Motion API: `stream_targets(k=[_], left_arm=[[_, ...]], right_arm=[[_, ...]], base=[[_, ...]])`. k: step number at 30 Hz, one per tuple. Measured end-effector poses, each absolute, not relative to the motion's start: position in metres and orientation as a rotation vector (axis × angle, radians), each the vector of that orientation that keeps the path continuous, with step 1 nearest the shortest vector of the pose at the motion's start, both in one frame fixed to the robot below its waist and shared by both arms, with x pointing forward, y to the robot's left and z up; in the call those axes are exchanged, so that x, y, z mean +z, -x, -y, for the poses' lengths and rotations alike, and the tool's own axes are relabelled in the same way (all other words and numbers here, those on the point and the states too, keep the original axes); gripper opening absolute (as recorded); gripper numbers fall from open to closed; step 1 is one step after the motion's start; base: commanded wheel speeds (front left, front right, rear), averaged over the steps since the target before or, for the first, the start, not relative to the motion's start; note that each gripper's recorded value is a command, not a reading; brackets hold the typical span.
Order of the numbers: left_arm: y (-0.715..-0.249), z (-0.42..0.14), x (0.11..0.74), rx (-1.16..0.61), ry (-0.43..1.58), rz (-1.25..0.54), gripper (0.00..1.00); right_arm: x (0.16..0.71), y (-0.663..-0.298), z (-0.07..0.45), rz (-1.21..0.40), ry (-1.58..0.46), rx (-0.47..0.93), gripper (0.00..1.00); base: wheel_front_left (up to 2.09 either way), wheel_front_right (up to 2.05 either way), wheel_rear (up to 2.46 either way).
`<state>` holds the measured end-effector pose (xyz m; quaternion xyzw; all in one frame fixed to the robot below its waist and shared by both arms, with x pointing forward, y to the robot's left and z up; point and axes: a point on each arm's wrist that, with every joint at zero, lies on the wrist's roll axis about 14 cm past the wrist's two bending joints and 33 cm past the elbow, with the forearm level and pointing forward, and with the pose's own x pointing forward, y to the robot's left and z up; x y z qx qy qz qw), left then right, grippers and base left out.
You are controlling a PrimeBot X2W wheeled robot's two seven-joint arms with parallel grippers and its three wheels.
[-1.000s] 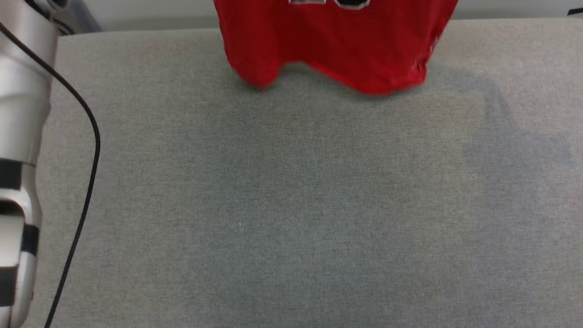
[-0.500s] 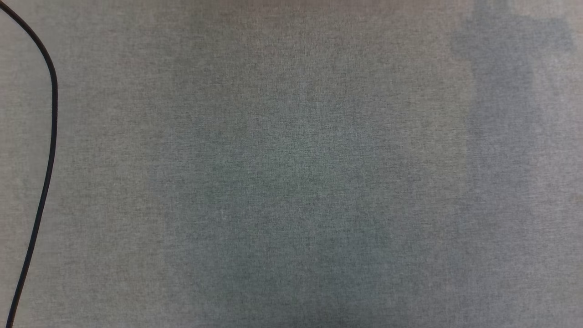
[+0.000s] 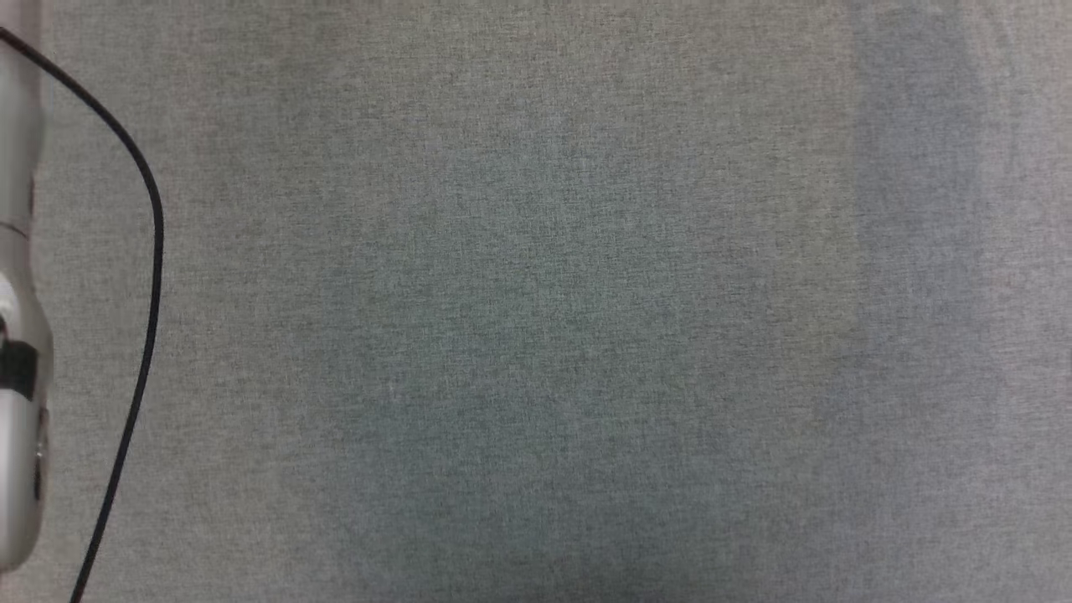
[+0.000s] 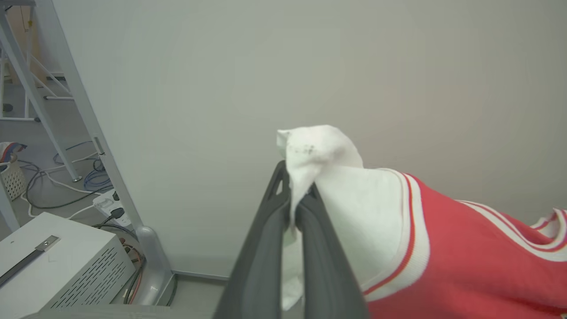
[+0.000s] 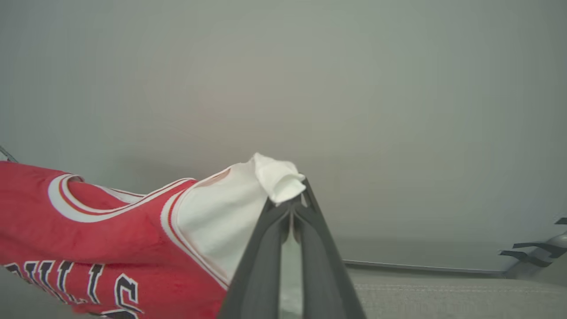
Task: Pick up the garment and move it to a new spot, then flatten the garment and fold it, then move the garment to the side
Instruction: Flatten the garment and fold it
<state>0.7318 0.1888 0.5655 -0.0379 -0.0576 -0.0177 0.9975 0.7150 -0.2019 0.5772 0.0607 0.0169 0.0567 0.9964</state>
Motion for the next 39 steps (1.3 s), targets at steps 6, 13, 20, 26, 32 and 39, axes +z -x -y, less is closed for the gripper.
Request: stream_targets(k=[6,13,20,26,32,39], left_arm=[[-0.692,-0.188,0.511,-0.067,0.099,-0.008,0.0],[-0.616,-0.185,0.449,-0.095,0.134,-0.149,0.0],[-0.54,-0.175,0.43,-0.128,0.16,-0.197,0.0],[-0.468,-0.179,0.432,-0.138,0.136,-0.218,0.0],[-0.417,-0.186,0.441,-0.099,0.149,-0.223,0.0],[-0.359,-0.197,0.433,-0.045,0.163,-0.279,0.0]], right_arm=[[0.505,-0.666,0.181,-0.197,-0.119,0.188,0.0],[0.452,-0.59,0.184,-0.322,-0.159,0.215,0.0],[0.438,-0.524,0.192,-0.351,-0.22,0.211,0.0],[0.438,-0.458,0.211,-0.362,-0.277,0.171,0.0],[0.434,-0.411,0.223,-0.375,-0.321,0.129,0.0],[0.421,-0.358,0.227,-0.399,-0.393,0.076,0.0]], base=[[0.0,0.0,0.0],[0.0,0.0,0.0],[0.0,0.0,0.0],[0.0,0.0,0.0],[0.0,0.0,0.0],[0.0,0.0,0.0]])
